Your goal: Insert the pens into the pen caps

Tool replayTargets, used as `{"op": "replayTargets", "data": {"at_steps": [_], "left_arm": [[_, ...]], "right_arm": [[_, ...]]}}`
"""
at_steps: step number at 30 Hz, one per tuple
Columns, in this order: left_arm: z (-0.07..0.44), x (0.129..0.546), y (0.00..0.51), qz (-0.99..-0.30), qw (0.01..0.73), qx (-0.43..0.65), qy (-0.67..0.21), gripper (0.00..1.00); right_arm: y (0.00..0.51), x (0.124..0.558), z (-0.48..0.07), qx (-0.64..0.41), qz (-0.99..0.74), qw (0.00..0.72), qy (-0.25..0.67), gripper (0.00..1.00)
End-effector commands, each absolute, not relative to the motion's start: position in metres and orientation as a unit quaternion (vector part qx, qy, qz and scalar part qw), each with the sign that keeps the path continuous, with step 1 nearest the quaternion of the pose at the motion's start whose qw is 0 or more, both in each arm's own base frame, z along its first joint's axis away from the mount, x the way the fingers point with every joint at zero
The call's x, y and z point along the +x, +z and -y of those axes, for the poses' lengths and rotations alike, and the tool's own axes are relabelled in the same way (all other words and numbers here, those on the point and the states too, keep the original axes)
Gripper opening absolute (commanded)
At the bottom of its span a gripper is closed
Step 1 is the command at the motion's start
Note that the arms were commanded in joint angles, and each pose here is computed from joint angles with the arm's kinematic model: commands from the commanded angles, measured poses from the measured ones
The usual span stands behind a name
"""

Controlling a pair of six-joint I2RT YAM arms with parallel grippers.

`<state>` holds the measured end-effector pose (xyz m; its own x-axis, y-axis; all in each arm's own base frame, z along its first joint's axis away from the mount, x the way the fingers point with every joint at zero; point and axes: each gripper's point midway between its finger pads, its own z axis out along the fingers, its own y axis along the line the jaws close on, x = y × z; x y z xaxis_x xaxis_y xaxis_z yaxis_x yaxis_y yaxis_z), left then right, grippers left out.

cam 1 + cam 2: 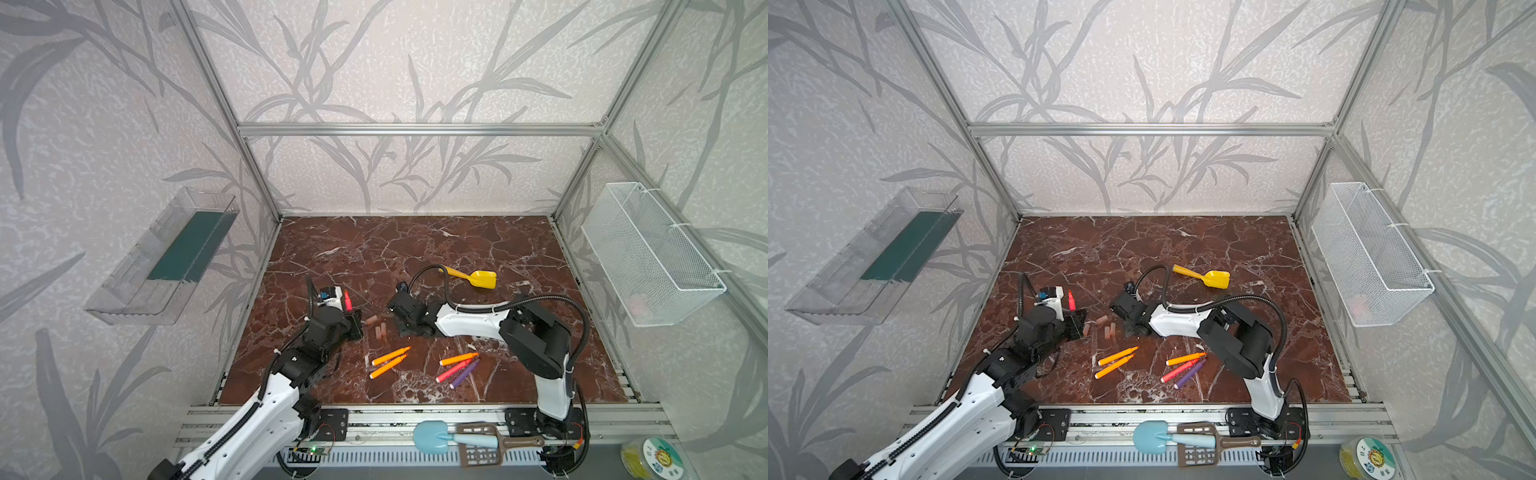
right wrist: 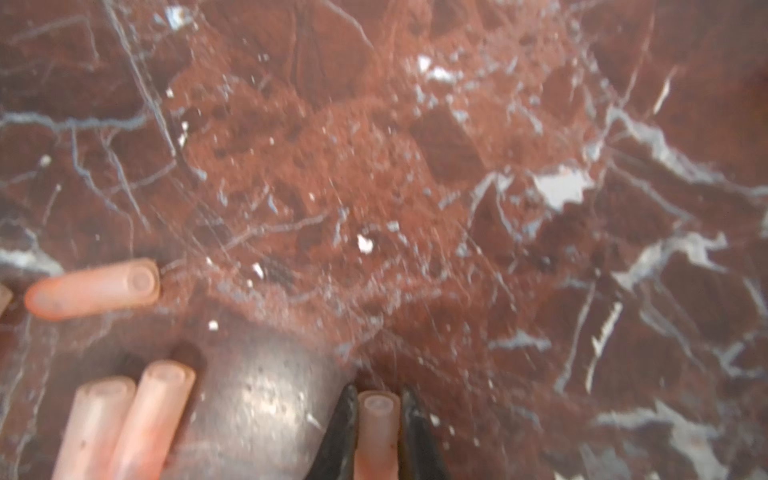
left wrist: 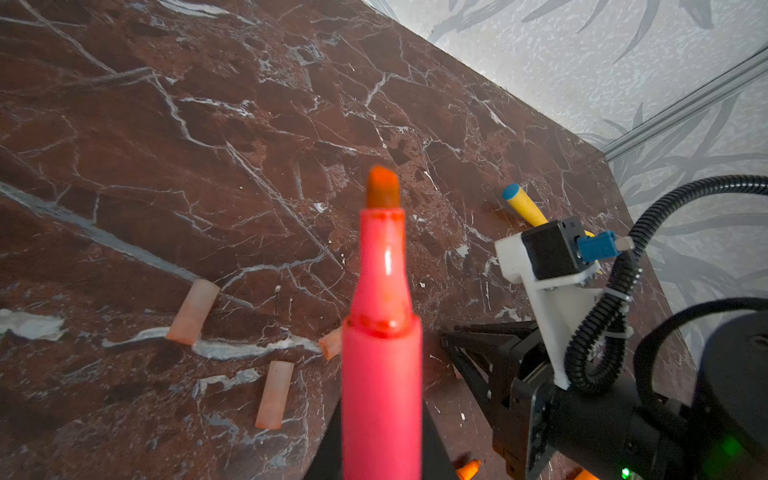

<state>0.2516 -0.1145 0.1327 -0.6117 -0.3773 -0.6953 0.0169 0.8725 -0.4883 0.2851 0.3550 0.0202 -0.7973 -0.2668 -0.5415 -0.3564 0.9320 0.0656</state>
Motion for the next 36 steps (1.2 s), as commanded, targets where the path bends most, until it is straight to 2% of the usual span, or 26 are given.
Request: {"op": "replayTargets", "data": {"at_steps": [1, 11, 16, 24, 29, 36], "left_arm": [[0.129, 0.247, 0.135, -0.866, 0.425, -0.076, -0.254, 0.0], [0.202, 0.217, 0.13, -0.857, 0.436, 0.027, -0.273, 0.0], [0.259, 0.201, 0.129, -0.848, 0.429, 0.08, -0.302, 0.0], [0.353, 0.174, 0.121, -0.832, 0.396, 0.151, -0.358, 0.0], [0.378, 0.173, 0.11, -0.828, 0.377, 0.148, -0.388, 0.0], [0.392, 0.172, 0.106, -0.826, 0.365, 0.149, -0.403, 0.0]], "right_arm": [[0.035, 0.277, -0.338, -0.145, -0.947, 0.27, 0.094, 0.12], [0.11, 0.281, -0.271, -0.067, -0.92, 0.339, 0.183, 0.12], [0.146, 0.275, -0.237, -0.032, -0.885, 0.403, 0.232, 0.12], [0.18, 0.25, -0.214, 0.019, -0.816, 0.461, 0.348, 0.12], [0.192, 0.237, -0.215, 0.029, -0.78, 0.469, 0.414, 0.12], [0.197, 0.23, -0.211, 0.05, -0.759, 0.467, 0.451, 0.13]]}}
